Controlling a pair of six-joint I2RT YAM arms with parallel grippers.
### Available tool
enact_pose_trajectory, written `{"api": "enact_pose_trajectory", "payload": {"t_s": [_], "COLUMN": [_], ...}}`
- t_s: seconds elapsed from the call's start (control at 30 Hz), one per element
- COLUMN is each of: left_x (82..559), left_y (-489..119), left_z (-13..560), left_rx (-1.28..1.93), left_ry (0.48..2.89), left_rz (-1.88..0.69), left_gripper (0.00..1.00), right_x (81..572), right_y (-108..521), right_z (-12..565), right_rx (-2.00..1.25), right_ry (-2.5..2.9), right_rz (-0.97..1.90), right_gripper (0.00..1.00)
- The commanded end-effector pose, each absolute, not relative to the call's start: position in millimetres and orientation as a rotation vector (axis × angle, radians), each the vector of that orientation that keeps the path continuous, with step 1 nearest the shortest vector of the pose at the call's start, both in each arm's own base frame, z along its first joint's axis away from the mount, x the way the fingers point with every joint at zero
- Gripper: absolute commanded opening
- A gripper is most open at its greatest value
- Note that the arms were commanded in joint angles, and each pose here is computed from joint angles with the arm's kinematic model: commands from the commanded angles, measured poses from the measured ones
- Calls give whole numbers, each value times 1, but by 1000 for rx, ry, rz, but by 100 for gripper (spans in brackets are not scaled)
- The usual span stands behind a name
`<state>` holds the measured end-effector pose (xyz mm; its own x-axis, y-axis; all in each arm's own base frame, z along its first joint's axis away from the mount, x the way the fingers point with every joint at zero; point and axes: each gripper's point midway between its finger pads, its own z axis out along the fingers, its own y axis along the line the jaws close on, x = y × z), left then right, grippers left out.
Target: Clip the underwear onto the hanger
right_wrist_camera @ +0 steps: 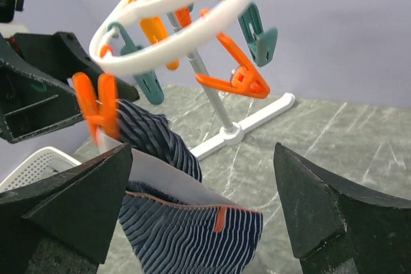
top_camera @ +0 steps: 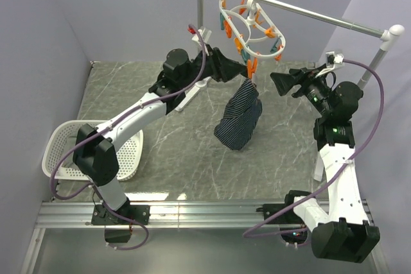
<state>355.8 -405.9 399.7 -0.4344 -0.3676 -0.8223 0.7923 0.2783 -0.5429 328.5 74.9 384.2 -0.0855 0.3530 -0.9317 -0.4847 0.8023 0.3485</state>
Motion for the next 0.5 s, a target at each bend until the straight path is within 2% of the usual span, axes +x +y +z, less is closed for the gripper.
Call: {"api": "enact_pose_trajectory", "payload": {"t_s": [0.0,0.2,0.47], "left_x": [346,349,340], "left_y": [-385,-356,-342], "left_z": [435,427,422], "left_rx": [437,464,541], "left_ry": [1390,1368,1337], "left_rz": [-1372,-1347,-1330], "left_gripper": [60,65,64], "right_x": [331,342,370], "right_y": [74,68,53], "right_z": [423,438,447], "right_rx": [-176,-224,-235], "right_ry": [1384,1331,1302], "right_rz": [672,644,589], "right_gripper": [97,94,84]}}
